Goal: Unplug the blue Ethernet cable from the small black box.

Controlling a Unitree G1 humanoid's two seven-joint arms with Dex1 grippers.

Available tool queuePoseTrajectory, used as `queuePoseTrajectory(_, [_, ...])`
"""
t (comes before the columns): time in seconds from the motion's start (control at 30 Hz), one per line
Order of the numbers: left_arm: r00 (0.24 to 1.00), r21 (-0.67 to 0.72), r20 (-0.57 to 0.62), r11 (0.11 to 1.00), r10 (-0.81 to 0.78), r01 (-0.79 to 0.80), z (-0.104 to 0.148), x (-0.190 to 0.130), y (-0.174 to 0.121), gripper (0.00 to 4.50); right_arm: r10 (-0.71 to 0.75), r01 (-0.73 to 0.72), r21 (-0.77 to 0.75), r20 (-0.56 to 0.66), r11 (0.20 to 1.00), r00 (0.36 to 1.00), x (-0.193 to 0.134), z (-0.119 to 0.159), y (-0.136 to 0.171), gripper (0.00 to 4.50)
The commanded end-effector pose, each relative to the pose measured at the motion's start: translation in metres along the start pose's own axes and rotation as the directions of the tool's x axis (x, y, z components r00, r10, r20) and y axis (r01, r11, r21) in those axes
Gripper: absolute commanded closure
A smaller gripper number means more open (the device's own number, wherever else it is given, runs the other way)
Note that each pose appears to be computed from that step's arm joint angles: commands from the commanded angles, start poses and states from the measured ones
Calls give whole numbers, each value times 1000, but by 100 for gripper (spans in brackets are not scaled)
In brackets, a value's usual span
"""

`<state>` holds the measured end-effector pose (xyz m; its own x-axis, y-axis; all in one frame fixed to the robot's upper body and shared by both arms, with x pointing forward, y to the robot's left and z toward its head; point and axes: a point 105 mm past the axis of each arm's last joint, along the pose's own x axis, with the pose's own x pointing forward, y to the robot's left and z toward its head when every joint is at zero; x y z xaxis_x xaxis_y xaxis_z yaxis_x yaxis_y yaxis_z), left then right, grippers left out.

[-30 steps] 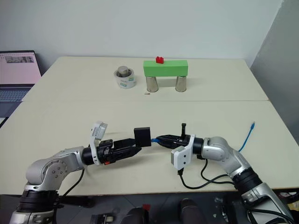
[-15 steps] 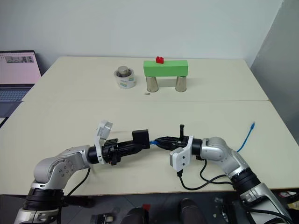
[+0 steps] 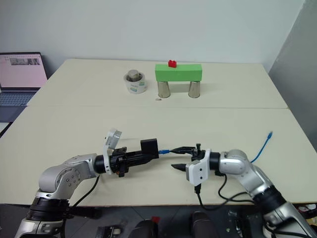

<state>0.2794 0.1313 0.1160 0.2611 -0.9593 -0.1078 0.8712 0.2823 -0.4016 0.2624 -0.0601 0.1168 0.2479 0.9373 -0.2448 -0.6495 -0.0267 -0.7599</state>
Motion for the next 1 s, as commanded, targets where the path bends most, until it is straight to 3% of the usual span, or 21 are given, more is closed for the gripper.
queuePoseTrajectory(0.03, [996,87,-39,993,-79,82,7,6,-9,370,-112,80,366,68,927,991,-11,30,-27,172])
queuePoseTrajectory(0.13, [987,169,-80,974,-140,152,9,10,-17,370,-139,52,592,103,804,985,-6,39,-37,172])
queuePoseTrajectory(0.47, [974,276,-128,937,-185,214,15,11,-22,370,-17,-105,833,136,543,991,0,33,-35,172])
queuePoseTrajectory(1.0, [972,289,-127,930,-198,227,9,8,-25,370,77,-128,835,103,535,992,6,20,-24,172])
